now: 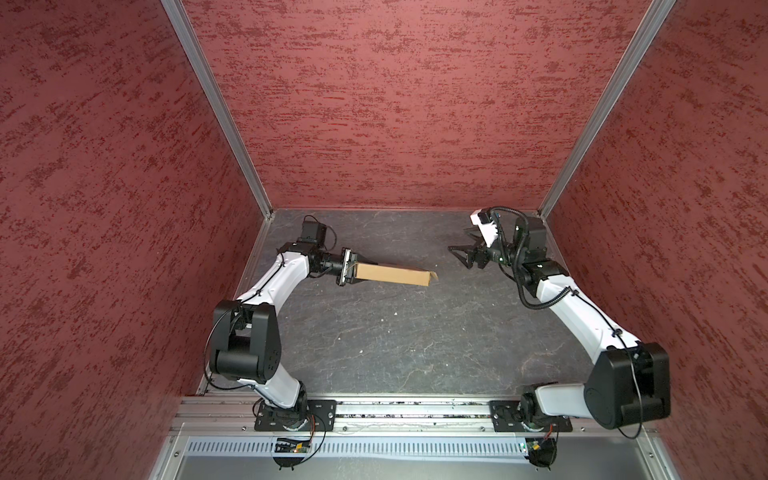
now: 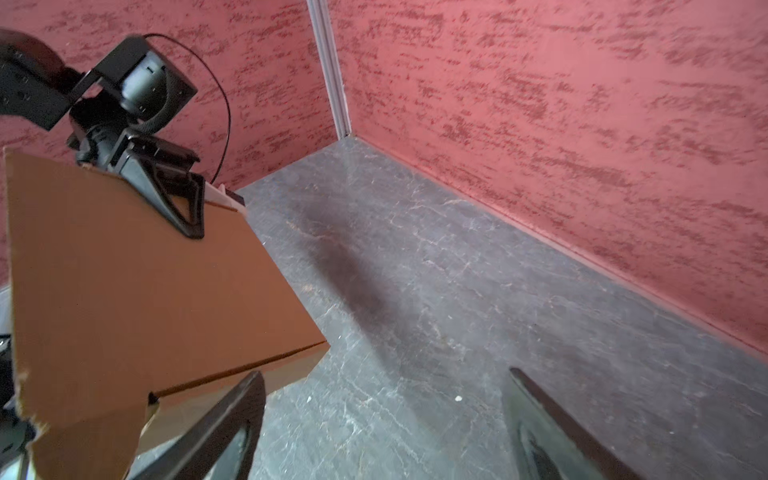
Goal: Fold the paper box
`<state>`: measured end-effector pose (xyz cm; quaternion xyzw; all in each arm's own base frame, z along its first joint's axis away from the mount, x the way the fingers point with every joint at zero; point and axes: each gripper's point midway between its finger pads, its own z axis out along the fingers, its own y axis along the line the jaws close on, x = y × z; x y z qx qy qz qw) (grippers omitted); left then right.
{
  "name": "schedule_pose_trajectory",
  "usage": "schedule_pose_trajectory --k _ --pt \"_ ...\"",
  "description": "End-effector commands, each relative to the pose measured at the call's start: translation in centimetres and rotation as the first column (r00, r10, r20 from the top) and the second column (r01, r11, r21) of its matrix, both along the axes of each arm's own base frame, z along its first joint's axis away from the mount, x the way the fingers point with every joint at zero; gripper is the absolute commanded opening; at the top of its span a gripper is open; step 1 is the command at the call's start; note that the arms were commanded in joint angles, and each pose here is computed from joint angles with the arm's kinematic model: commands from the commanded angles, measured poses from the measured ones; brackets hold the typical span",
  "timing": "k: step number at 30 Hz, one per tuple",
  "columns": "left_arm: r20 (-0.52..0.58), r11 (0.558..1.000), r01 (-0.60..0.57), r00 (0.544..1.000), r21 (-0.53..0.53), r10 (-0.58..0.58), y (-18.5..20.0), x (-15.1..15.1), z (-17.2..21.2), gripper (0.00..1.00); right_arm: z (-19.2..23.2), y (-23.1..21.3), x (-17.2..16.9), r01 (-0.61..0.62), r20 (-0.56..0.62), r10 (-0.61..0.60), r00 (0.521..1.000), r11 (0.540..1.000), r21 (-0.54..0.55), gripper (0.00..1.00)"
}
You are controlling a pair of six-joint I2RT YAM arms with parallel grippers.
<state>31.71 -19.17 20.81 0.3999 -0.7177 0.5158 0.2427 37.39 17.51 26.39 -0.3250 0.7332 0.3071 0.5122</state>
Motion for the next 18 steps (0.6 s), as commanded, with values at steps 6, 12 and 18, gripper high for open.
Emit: schedule_pose_trajectory --k 6,12,18 --pt "-0.117 0.999 -0.040 0.992 -0.024 0.037 0.7 -0.4 1.8 0.24 -1.0 0.6 -4.2 -0.124 0.025 0.125 0.992 0.992 -0.017 0.89" --pt "-0.180 0.998 -0.047 0.983 -0.035 0.040 0.4 -0.6 0.9 0.21 -1.3 0.8 -5.3 -0.151 0.038 0.153 0.987 0.987 -0.051 0.89" --pt "-0.212 0.998 -0.034 0.977 -0.057 0.021 0.1 -1.3 1.1 0.21 -1.5 0.7 -4.7 -0.142 0.053 0.146 0.988 0.986 -0.083 0.89"
